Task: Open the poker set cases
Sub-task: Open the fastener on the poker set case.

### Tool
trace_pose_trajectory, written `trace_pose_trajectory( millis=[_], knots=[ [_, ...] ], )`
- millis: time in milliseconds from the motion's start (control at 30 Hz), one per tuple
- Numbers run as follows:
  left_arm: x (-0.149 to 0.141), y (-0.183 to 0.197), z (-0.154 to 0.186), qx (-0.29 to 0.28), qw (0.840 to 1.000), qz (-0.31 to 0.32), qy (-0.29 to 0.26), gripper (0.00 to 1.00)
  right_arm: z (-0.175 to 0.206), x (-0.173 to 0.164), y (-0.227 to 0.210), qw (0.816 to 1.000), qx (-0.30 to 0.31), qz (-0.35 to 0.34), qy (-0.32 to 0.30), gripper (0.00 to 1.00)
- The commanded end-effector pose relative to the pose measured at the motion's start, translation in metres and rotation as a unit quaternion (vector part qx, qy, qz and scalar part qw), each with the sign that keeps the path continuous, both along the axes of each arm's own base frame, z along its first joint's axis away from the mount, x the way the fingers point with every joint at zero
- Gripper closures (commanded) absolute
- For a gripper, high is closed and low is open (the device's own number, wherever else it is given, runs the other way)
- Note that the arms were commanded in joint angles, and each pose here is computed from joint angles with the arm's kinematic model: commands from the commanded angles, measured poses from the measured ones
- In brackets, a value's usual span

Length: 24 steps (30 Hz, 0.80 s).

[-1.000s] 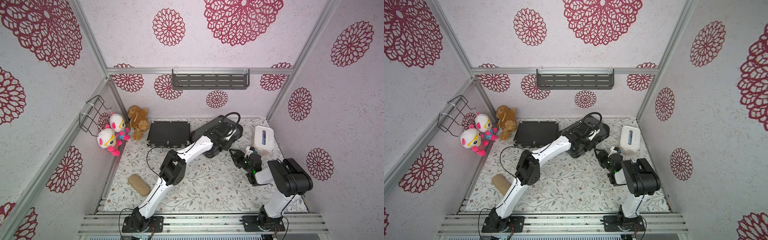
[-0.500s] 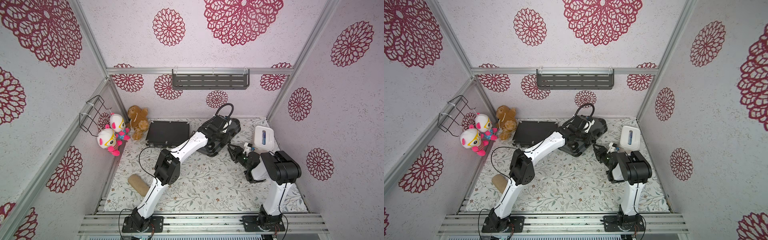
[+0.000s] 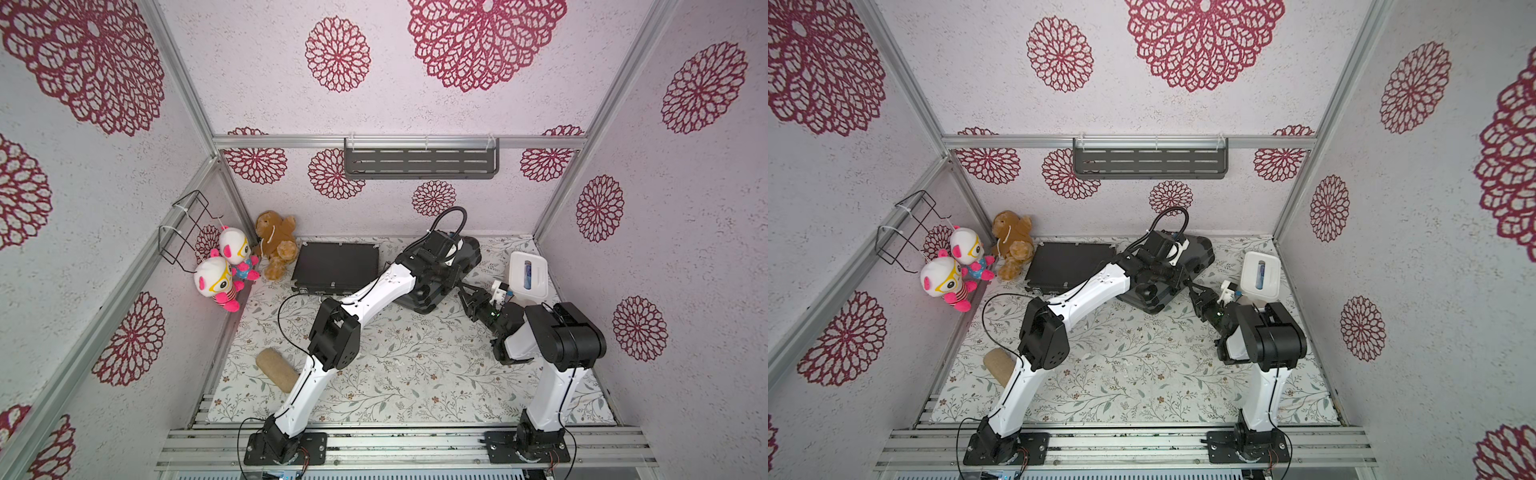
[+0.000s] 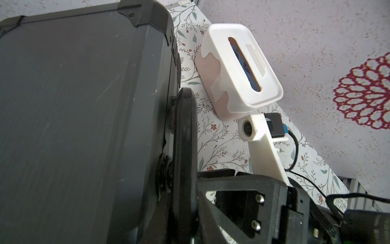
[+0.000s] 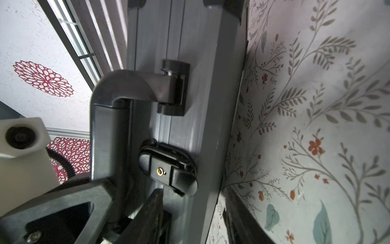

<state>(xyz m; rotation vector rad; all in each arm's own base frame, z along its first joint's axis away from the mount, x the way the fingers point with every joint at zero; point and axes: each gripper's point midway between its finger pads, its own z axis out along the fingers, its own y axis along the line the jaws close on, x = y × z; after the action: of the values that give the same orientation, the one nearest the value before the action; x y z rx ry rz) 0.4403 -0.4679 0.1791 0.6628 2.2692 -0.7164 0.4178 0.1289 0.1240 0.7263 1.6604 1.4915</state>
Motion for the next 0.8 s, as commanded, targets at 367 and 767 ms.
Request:
trace_pose_trajectory(
  millis=[367,767],
  knots=[
    [0.011,-0.003,0.128,-0.157,0.985,0.022,-0.070,1.00,0.059,0.011,0.005,0.996,0.043,0.018,-0.079,0.53],
    [0.012,-0.012,0.097,-0.151,0.987,0.014,-0.049,1.00,0.097,0.005,-0.004,0.990,0.084,0.023,-0.112,0.54]
  ],
)
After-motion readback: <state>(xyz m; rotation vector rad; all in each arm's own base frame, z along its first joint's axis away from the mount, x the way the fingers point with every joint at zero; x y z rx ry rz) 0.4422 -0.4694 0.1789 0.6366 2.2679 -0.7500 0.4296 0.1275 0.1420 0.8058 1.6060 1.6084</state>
